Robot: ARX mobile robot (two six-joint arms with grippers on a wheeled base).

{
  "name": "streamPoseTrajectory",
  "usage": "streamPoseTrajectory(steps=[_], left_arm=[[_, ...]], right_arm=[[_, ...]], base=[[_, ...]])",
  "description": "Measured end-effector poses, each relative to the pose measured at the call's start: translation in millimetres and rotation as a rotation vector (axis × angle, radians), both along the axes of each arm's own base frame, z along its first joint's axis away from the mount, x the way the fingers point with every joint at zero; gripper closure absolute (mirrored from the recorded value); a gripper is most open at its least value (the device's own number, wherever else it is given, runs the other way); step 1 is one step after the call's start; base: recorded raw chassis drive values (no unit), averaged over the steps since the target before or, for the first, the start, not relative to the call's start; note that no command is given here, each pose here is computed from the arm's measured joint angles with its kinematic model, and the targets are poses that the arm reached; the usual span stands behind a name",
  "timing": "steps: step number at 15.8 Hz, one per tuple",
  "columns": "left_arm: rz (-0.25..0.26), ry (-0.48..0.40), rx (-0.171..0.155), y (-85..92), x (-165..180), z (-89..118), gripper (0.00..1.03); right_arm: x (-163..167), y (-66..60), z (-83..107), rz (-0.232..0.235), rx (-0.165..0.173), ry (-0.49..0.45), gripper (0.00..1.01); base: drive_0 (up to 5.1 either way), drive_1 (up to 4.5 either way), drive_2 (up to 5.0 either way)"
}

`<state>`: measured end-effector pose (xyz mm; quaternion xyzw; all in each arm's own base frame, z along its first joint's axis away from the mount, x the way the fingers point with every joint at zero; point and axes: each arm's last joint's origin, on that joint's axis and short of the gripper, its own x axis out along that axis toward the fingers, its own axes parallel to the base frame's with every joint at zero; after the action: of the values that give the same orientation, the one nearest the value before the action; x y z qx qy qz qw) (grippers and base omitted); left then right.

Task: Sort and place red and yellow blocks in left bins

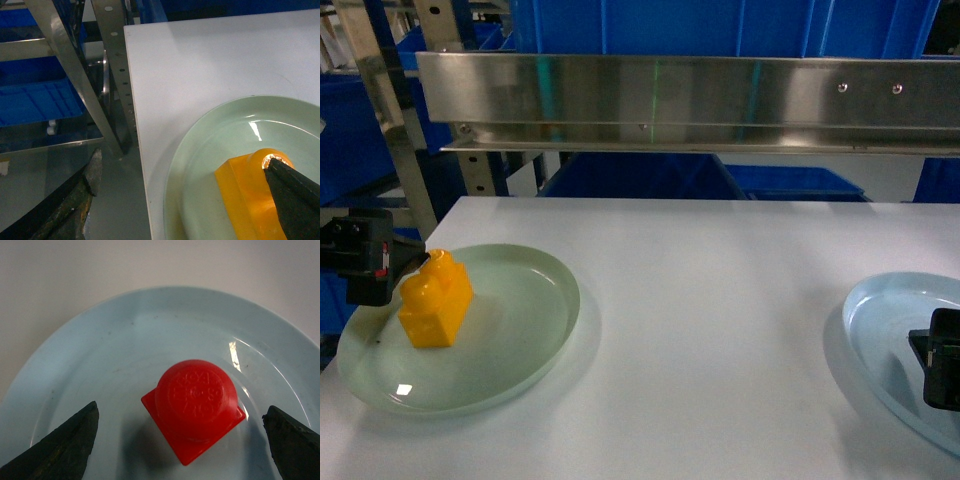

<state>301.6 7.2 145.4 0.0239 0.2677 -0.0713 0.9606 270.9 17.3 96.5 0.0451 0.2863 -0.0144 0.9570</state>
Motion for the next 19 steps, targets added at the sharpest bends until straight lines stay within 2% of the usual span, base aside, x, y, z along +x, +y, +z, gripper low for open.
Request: streamPoseTrajectory(steps=[12,13,15,17,18,19], left_arm=[[-0.012,0.007,-0.002,-2.9,-1,0,0.05],[-0.013,0.008,-0.003,-2.6,-1,0,0.05],[-0.014,0.009,-0.006,-1.7,-1,0,0.05],[-0.014,0.009,-0.007,-1.6,-1,0,0.05],[-0.014,0.010,-0.010,-0.7,-1,0,0.05],[-0.016,0.010,-0.011,-0.6,-1,-1,0.05]], right_arm=[[17,-2.5,-4.7,-0.006,-0.013,0.004,0.03],[17,-2.4,-5.4,-0.005,-0.013,0.006,0.05],[17,-2.3,-6.1,-0.006,-0.014,0.013,0.31],[17,-2.2,-6.2,-0.006,-0.014,0.013,0.47],[16,-2.2,-6.2,-0.006,-0.014,0.011,0.61],[17,-2.2,-6.3,-0.006,-0.014,0.009,0.64]], base=[[0.0,0.00,0.0],[0.0,0.00,0.0],[0.0,0.00,0.0],[0.0,0.00,0.0],[0.0,0.00,0.0],[0.0,0.00,0.0]])
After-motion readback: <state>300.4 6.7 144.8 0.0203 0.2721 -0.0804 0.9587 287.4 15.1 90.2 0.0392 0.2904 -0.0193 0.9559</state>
